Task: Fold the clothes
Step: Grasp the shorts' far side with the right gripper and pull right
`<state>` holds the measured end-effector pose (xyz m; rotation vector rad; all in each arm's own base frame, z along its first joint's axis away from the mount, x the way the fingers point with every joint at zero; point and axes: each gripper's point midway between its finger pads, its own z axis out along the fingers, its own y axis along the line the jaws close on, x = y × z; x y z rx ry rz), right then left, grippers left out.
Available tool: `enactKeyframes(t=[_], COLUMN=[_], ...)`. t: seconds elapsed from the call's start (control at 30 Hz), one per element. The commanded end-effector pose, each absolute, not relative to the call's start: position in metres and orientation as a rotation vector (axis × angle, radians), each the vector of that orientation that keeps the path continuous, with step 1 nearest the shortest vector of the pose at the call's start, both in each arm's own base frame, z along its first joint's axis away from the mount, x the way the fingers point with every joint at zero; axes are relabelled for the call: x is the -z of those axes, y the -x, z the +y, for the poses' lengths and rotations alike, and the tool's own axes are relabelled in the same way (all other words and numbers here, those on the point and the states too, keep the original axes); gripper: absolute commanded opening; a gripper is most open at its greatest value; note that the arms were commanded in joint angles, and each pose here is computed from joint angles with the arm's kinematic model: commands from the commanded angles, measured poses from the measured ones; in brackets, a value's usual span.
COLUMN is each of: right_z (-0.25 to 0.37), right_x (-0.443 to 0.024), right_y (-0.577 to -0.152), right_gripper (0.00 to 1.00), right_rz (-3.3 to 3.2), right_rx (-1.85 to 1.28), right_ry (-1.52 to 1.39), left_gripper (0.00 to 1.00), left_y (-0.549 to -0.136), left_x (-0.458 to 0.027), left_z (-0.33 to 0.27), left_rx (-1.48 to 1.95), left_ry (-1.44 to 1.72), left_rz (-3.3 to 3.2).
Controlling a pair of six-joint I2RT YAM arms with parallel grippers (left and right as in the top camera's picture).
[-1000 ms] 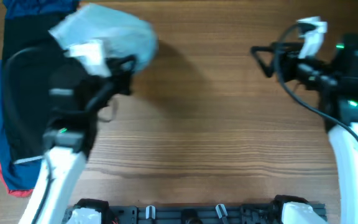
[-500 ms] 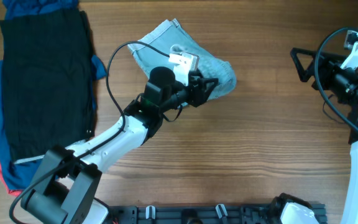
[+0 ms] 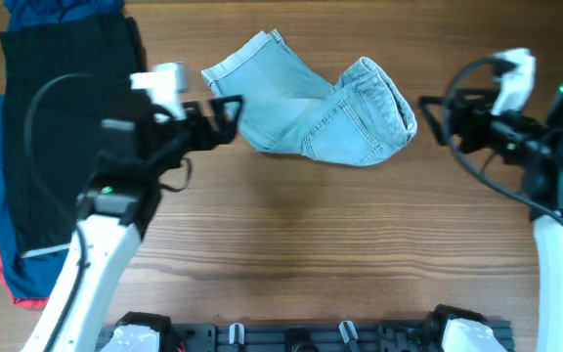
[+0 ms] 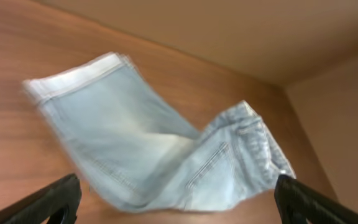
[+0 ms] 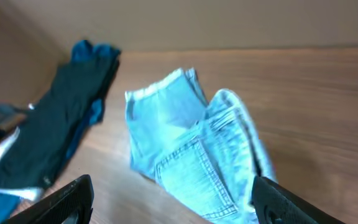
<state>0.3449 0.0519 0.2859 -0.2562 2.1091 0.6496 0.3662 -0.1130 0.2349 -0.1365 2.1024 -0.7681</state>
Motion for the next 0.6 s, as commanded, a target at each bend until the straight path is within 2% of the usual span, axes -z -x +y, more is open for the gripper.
enactKeyframes(t=[0.0,0.17,0.37,0.57], right_z=[0.071,0.092,0.074,0.072], right_x=[-0.256,-0.201,-0.173,-0.137], right_y=[-0.366,-0.407,-0.448,-0.477], right_gripper=[0.82,0.81,0.78,0.73], right_rz=[2.195,2.324,2.312,2.307], right_rx=[-0.562,-0.460,-0.293,-0.249], right_ry=[0.318,0.190,0.052,0.065], left_gripper=[1.00,1.00,1.00,1.00], left_y=[-0.363,-0.362,-0.367,-0.371], left_x=[-0.232,-0.209,-0.179,-0.156], left_z=[-0.091,-0.091,-0.091,-0.090], left_rx=[0.716,0.713,0.708,0.672], left_ry=[0.182,0.212,0.244,0.214], left_rz=[2.129,2.210,2.296,2.356])
